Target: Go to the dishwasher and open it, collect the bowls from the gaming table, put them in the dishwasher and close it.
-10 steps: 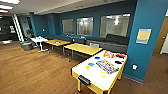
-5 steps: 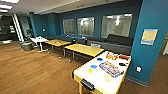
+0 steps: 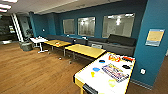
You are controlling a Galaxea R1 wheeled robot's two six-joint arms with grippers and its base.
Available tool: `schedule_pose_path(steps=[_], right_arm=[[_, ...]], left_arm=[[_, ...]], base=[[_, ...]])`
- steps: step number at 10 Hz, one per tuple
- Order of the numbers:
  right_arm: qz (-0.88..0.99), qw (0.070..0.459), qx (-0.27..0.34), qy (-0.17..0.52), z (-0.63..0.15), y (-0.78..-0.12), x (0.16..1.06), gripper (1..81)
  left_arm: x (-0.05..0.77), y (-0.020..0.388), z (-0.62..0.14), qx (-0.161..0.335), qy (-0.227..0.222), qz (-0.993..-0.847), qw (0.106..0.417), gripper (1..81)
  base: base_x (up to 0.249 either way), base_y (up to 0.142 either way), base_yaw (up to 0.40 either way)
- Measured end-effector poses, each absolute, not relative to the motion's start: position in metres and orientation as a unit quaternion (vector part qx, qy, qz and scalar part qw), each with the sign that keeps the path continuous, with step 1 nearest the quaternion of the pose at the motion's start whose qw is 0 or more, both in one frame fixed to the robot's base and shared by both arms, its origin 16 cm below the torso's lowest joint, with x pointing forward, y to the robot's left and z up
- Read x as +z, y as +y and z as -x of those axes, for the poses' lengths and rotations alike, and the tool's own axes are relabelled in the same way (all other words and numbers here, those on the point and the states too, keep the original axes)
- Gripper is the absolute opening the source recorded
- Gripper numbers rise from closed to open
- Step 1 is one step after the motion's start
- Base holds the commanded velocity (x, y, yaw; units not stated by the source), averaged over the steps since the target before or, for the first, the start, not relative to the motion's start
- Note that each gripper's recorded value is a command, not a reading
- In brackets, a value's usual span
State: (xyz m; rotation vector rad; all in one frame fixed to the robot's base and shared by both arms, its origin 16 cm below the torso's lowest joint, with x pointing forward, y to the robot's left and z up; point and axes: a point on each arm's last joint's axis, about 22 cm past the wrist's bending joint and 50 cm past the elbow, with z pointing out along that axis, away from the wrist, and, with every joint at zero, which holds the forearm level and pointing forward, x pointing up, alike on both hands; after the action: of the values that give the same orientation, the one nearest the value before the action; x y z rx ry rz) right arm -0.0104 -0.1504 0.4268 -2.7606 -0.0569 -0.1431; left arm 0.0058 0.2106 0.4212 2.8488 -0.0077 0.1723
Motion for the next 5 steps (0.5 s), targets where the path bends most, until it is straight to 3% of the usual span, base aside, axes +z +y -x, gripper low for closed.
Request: schedule_pose_path(steps=[5], right_arm=[[0.981,0.187,-0.048,-0.020,0.0132,-0.1507,0.4266,81.1]], left_arm=[[0.4211,0.2105,-0.0043,0.058,-0.002,-0.988,0.143,81.1]], base=[[0.181,0.094,0.000]])
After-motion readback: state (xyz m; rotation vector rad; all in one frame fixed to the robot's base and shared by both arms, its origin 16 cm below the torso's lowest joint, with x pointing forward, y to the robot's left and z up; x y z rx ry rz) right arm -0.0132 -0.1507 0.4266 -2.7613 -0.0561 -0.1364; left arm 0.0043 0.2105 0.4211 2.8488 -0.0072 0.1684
